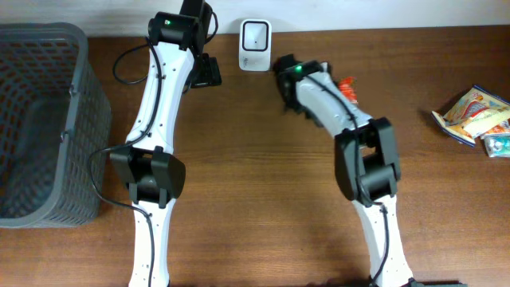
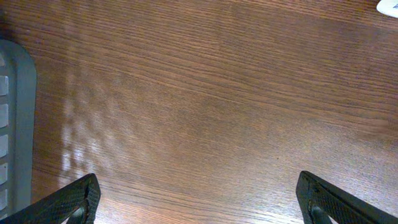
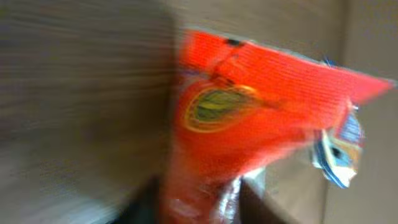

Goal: Scan the item barcode

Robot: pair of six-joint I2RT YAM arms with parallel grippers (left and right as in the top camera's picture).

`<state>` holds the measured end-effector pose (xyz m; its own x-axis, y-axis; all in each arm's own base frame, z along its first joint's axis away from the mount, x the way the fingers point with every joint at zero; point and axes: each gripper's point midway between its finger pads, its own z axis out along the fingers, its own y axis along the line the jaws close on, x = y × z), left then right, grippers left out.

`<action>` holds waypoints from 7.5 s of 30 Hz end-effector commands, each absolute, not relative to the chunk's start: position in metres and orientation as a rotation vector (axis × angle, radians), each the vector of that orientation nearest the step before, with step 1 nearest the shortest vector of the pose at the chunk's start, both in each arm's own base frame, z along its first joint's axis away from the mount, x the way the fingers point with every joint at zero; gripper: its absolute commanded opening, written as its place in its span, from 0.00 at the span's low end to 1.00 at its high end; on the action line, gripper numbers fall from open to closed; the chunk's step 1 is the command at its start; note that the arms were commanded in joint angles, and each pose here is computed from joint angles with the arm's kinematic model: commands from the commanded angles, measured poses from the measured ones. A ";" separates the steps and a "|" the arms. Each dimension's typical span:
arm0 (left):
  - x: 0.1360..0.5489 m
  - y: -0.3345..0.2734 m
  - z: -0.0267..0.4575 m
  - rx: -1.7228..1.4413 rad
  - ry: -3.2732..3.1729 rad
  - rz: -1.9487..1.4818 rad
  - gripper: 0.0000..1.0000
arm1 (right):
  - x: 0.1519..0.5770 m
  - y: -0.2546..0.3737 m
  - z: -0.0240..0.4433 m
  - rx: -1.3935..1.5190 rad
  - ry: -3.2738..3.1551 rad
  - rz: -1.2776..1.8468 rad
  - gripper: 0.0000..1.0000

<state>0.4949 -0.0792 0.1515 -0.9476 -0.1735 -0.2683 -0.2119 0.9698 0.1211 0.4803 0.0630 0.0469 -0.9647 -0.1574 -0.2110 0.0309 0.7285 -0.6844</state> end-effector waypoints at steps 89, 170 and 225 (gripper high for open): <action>0.494 -0.083 0.154 -0.263 2.859 0.210 0.99 | 0.525 0.286 0.010 0.148 2.697 0.545 0.62; 0.494 -0.083 0.154 -0.262 2.859 0.209 0.99 | 0.242 0.080 0.155 -0.269 1.856 0.448 0.98; 0.494 -0.083 0.154 -0.262 2.860 0.212 0.99 | 0.246 0.012 0.156 -0.029 1.648 0.058 0.98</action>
